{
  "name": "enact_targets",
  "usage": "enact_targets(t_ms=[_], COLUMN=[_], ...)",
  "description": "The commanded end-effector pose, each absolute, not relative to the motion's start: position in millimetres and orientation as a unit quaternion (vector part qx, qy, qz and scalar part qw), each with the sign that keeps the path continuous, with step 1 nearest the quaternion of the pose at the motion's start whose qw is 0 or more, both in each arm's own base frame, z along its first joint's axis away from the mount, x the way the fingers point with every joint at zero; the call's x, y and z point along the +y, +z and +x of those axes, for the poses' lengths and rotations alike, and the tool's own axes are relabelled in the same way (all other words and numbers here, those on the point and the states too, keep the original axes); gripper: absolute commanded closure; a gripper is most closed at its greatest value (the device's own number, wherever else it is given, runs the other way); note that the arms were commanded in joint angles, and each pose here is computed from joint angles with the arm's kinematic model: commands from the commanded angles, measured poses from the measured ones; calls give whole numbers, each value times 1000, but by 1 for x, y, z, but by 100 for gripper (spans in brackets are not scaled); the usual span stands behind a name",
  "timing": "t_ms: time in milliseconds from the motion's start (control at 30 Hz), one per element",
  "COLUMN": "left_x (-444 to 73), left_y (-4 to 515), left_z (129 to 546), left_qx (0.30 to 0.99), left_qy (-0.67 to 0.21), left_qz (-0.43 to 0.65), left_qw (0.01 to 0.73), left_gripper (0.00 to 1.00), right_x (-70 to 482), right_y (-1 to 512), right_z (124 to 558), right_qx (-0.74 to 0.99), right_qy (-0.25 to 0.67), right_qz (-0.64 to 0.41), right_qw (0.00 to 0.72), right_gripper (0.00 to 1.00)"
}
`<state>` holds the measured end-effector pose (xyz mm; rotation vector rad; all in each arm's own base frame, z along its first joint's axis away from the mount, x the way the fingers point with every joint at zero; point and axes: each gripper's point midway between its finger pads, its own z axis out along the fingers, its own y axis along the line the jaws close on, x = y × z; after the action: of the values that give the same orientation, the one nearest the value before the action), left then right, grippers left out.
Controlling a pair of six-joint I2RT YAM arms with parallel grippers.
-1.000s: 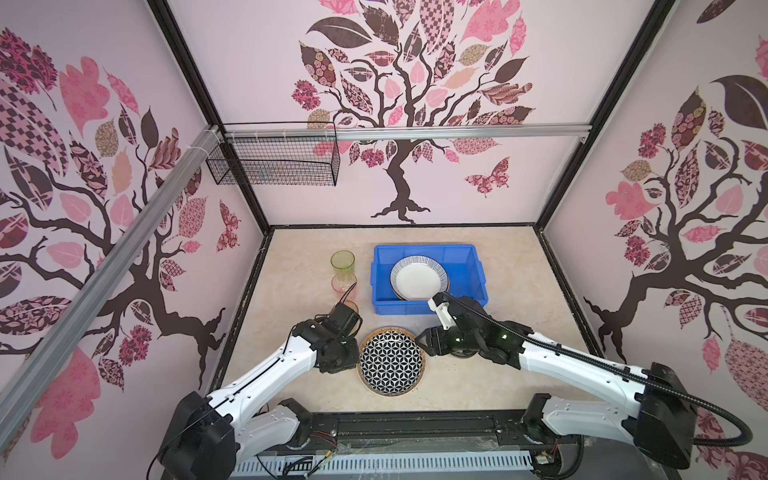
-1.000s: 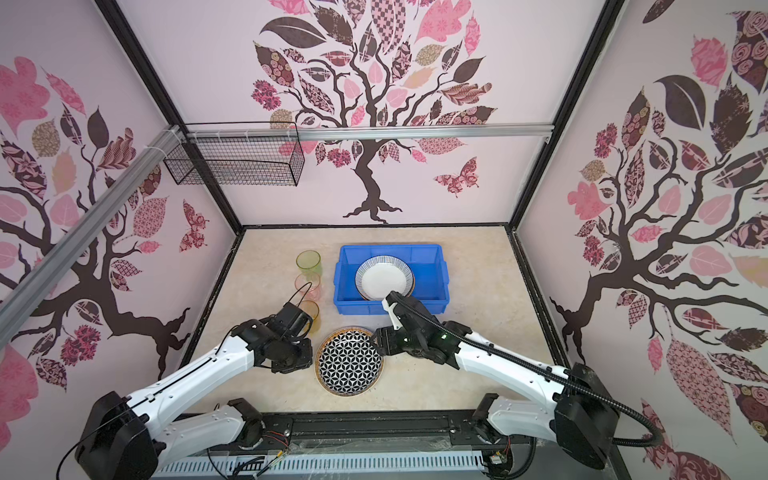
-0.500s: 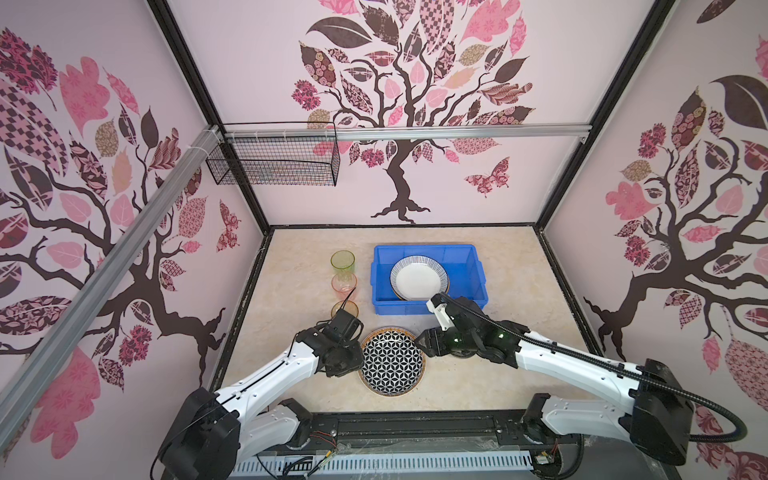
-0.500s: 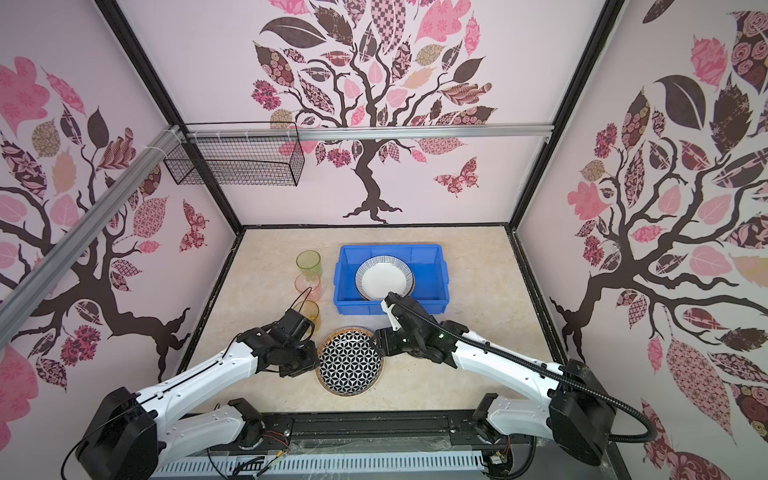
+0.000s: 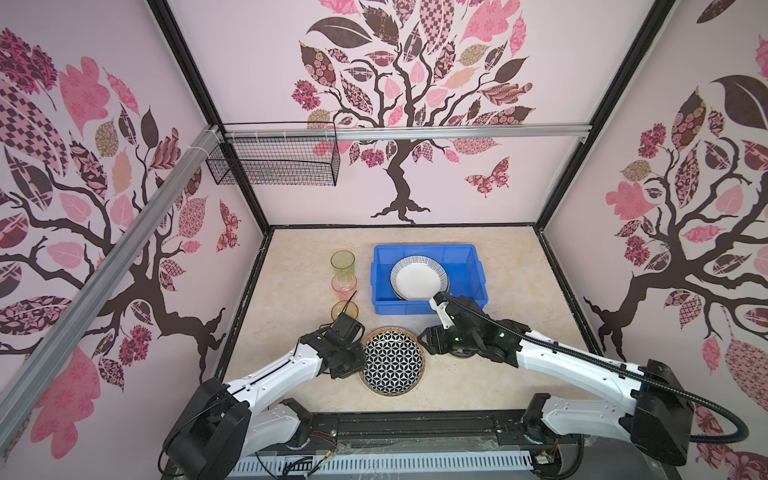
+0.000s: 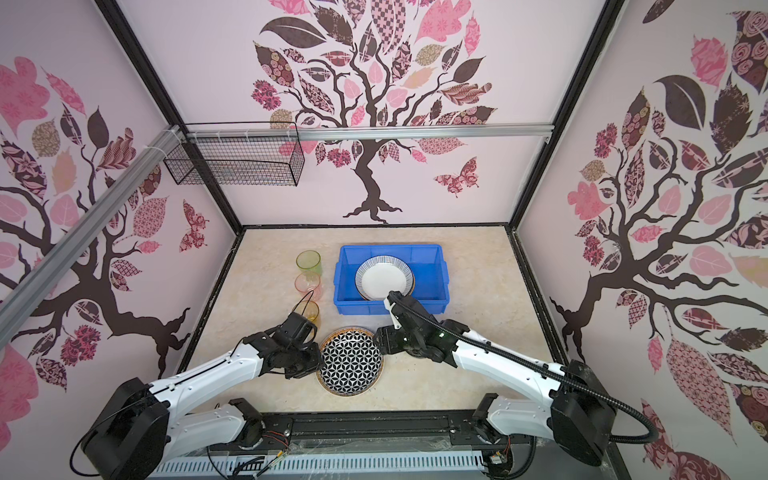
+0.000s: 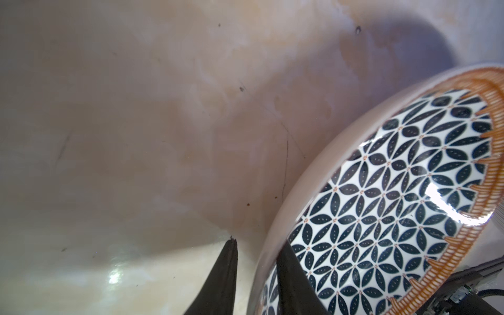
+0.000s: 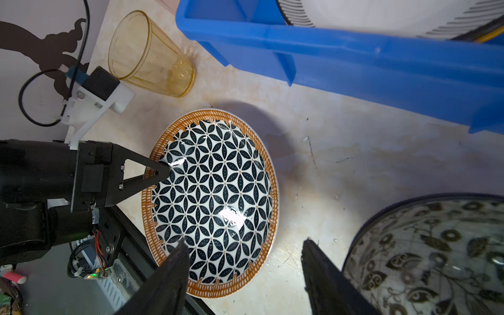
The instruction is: Place the mixed dishes into the plastic bin
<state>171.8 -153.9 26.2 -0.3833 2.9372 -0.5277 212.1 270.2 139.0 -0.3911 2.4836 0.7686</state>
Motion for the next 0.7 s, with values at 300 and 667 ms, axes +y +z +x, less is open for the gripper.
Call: enact_targets(t_ms=[300, 667], left_x=[-149, -146], left_y=[13, 19], left_z=[170, 164], left_qx=[975, 982], left_qy=[-163, -149], left_qz=[-134, -108], left_qw=[65, 52], left_gripper=[85, 100], right_x=[261, 260], right_y=[181, 187], right_z=[227, 229], right_qx=[899, 898], right_qy=[266, 264], right_qz=[-135, -133], right_qw=[320, 327], right_gripper=[31, 31])
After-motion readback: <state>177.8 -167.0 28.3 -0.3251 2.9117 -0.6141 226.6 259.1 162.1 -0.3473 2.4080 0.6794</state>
